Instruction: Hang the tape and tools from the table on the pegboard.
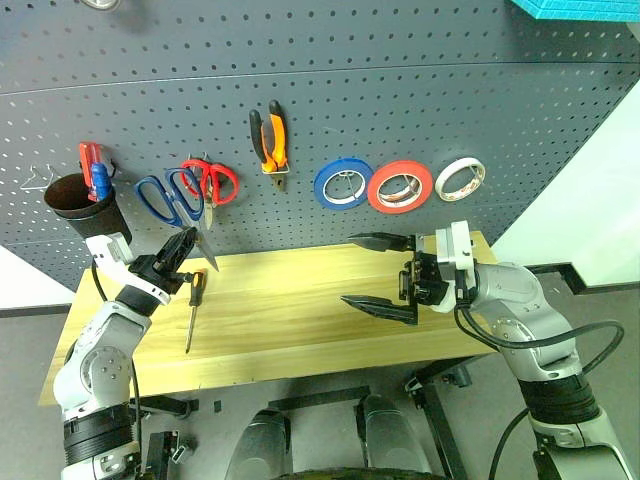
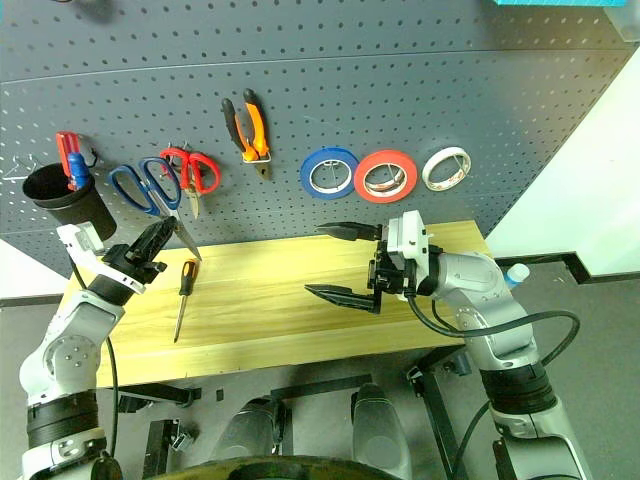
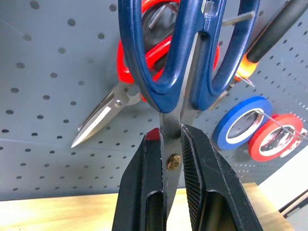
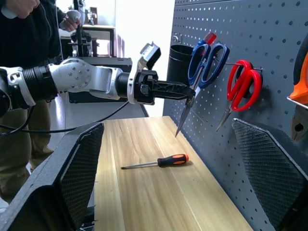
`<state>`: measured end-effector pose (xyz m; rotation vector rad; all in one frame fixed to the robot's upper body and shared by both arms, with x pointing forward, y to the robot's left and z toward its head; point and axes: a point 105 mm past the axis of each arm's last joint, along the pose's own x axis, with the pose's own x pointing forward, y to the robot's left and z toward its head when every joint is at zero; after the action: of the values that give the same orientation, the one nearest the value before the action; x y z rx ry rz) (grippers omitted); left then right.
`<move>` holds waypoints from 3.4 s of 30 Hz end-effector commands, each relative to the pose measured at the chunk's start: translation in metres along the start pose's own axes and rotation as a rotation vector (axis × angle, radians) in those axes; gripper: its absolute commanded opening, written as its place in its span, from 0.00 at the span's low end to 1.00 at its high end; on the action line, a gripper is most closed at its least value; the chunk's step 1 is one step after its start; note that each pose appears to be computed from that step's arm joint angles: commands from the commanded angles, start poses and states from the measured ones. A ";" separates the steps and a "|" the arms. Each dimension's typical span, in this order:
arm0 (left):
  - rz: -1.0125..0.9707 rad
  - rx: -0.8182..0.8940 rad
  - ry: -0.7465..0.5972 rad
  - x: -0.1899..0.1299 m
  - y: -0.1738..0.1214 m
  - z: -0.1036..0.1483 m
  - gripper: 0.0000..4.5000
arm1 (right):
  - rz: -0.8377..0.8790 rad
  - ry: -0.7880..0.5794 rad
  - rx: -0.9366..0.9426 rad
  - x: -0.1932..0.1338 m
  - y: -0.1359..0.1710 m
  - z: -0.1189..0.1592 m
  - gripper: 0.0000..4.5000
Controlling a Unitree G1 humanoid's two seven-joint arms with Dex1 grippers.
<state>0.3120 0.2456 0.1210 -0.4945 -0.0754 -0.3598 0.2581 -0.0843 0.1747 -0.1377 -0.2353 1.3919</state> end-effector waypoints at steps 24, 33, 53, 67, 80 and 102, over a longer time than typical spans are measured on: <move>0.532 0.211 0.600 -0.063 0.097 -0.062 0.81 | -0.003 0.065 -0.080 0.000 -0.004 -0.009 1.00; 0.653 0.223 0.717 -0.026 0.116 -0.070 0.99 | -0.001 0.064 -0.071 0.001 -0.001 -0.011 1.00; 0.732 0.150 0.818 0.006 0.123 -0.091 0.99 | 0.012 0.126 -0.014 -0.010 0.010 -0.021 1.00; 0.768 0.160 0.845 -0.004 0.130 -0.093 0.25 | -0.004 0.130 -0.025 -0.012 0.007 -0.021 1.00; 0.649 0.201 0.790 -0.010 0.126 -0.081 0.09 | -0.012 0.131 -0.037 -0.013 0.006 -0.020 1.00; 0.149 0.378 0.397 -0.075 0.020 -0.005 0.09 | 0.041 0.084 -0.048 -0.004 0.002 -0.018 1.00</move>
<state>0.2477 0.2849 0.0619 -0.0818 0.4307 -0.2511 0.2602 -0.0900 0.1451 -0.2392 -0.1296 1.4065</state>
